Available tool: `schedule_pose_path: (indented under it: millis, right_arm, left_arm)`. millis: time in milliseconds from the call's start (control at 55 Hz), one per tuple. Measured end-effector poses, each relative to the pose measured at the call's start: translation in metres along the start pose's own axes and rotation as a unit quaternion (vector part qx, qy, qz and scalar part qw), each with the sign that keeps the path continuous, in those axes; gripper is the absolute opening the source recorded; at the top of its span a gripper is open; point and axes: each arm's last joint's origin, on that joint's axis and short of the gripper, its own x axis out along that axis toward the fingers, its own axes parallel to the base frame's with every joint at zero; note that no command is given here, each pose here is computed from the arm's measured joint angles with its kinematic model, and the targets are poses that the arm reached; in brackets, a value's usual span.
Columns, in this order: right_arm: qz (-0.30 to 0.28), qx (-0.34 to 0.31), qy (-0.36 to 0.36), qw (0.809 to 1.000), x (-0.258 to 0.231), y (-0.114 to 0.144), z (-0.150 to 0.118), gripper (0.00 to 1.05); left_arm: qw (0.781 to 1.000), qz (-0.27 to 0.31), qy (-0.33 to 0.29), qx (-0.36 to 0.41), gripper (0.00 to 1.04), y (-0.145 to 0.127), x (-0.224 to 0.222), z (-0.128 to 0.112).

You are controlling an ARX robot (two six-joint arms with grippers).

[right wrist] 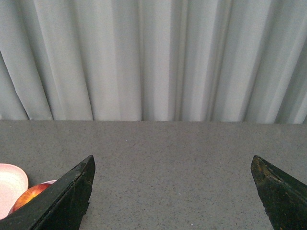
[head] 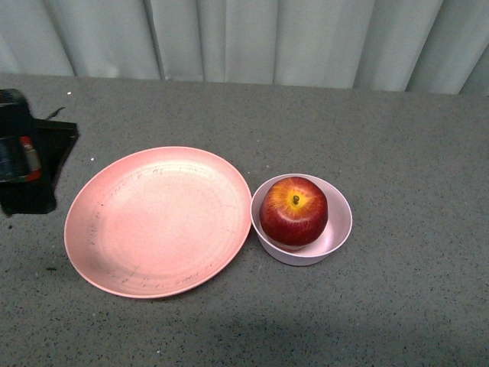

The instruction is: Move apple from plate to bowl

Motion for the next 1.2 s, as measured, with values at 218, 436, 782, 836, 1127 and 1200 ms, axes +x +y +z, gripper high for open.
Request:
schedule_pose_path:
  millis: [218,436,782,836,1127,1200]
  right_arm:
    - [0.000,0.000,0.000,1.000,0.000,0.000,0.000,0.95]
    - [-0.001,0.000,0.000,1.000,0.000,0.000,0.000,0.95]
    - [0.000,0.000,0.000,1.000,0.000,0.000,0.000,0.95]
    - [0.000,0.000,0.000,1.000,0.000,0.000,0.000,0.95]
    - [0.000,0.000,0.000,1.000,0.000,0.000,0.000,0.95]
    - [0.000,0.000,0.000,1.000,0.000,0.000,0.000,0.95]
  left_arm:
    - [1.000,0.007,-0.019,0.009,0.97,0.001,-0.007,0.000]
    - [0.983,0.055,-0.176,0.029,0.57,0.017,-0.031,0.003]
    - [0.980,0.058,-0.186,0.035,0.04,0.032,-0.059,-0.002]
    - [0.980,0.057,-0.187,0.035,0.04,0.033,-0.063,-0.003]
    - [0.978,0.058,-0.199,0.036,0.04,0.044,-0.083,-0.001]
    - [0.977,0.059,-0.201,0.036,0.04,0.044,-0.086,-0.001]
